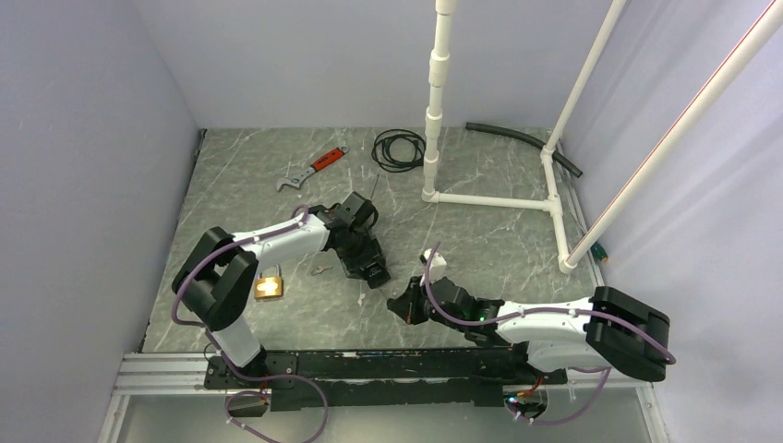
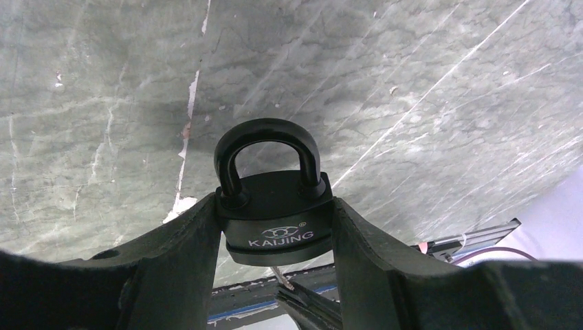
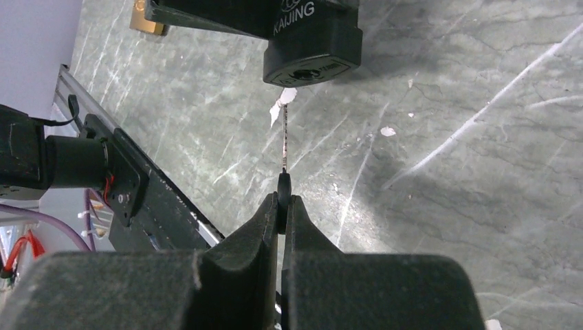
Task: Unlock with the key
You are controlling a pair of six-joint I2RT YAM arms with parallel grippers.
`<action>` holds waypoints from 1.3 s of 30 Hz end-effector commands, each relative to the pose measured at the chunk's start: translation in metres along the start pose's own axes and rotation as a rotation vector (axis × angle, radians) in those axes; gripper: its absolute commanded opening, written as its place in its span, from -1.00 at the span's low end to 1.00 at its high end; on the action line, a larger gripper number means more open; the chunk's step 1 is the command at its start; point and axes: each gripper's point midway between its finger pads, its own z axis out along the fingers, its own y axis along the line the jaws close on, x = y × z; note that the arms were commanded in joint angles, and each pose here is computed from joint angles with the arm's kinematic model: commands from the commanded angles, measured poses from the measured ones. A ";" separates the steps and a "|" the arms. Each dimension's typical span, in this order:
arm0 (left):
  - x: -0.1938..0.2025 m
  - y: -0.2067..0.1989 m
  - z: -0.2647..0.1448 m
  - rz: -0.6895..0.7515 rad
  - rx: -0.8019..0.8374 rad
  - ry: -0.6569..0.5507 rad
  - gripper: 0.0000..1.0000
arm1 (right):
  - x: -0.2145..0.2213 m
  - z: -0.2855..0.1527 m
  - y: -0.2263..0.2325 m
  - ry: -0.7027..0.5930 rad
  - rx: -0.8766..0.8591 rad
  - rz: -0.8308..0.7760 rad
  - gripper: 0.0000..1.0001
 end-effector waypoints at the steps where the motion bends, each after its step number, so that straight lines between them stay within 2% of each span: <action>1: -0.002 -0.027 -0.021 -0.001 0.122 -0.014 -1.00 | -0.013 -0.003 0.007 -0.054 -0.036 0.033 -1.00; 13: 0.000 -0.031 -0.022 -0.002 0.154 -0.008 -1.00 | -0.021 0.000 0.015 -0.061 -0.084 0.066 -1.00; 39: 0.004 -0.034 -0.017 -0.012 0.198 0.010 -1.00 | -0.027 0.007 -0.003 -0.079 -0.030 0.118 -1.00</action>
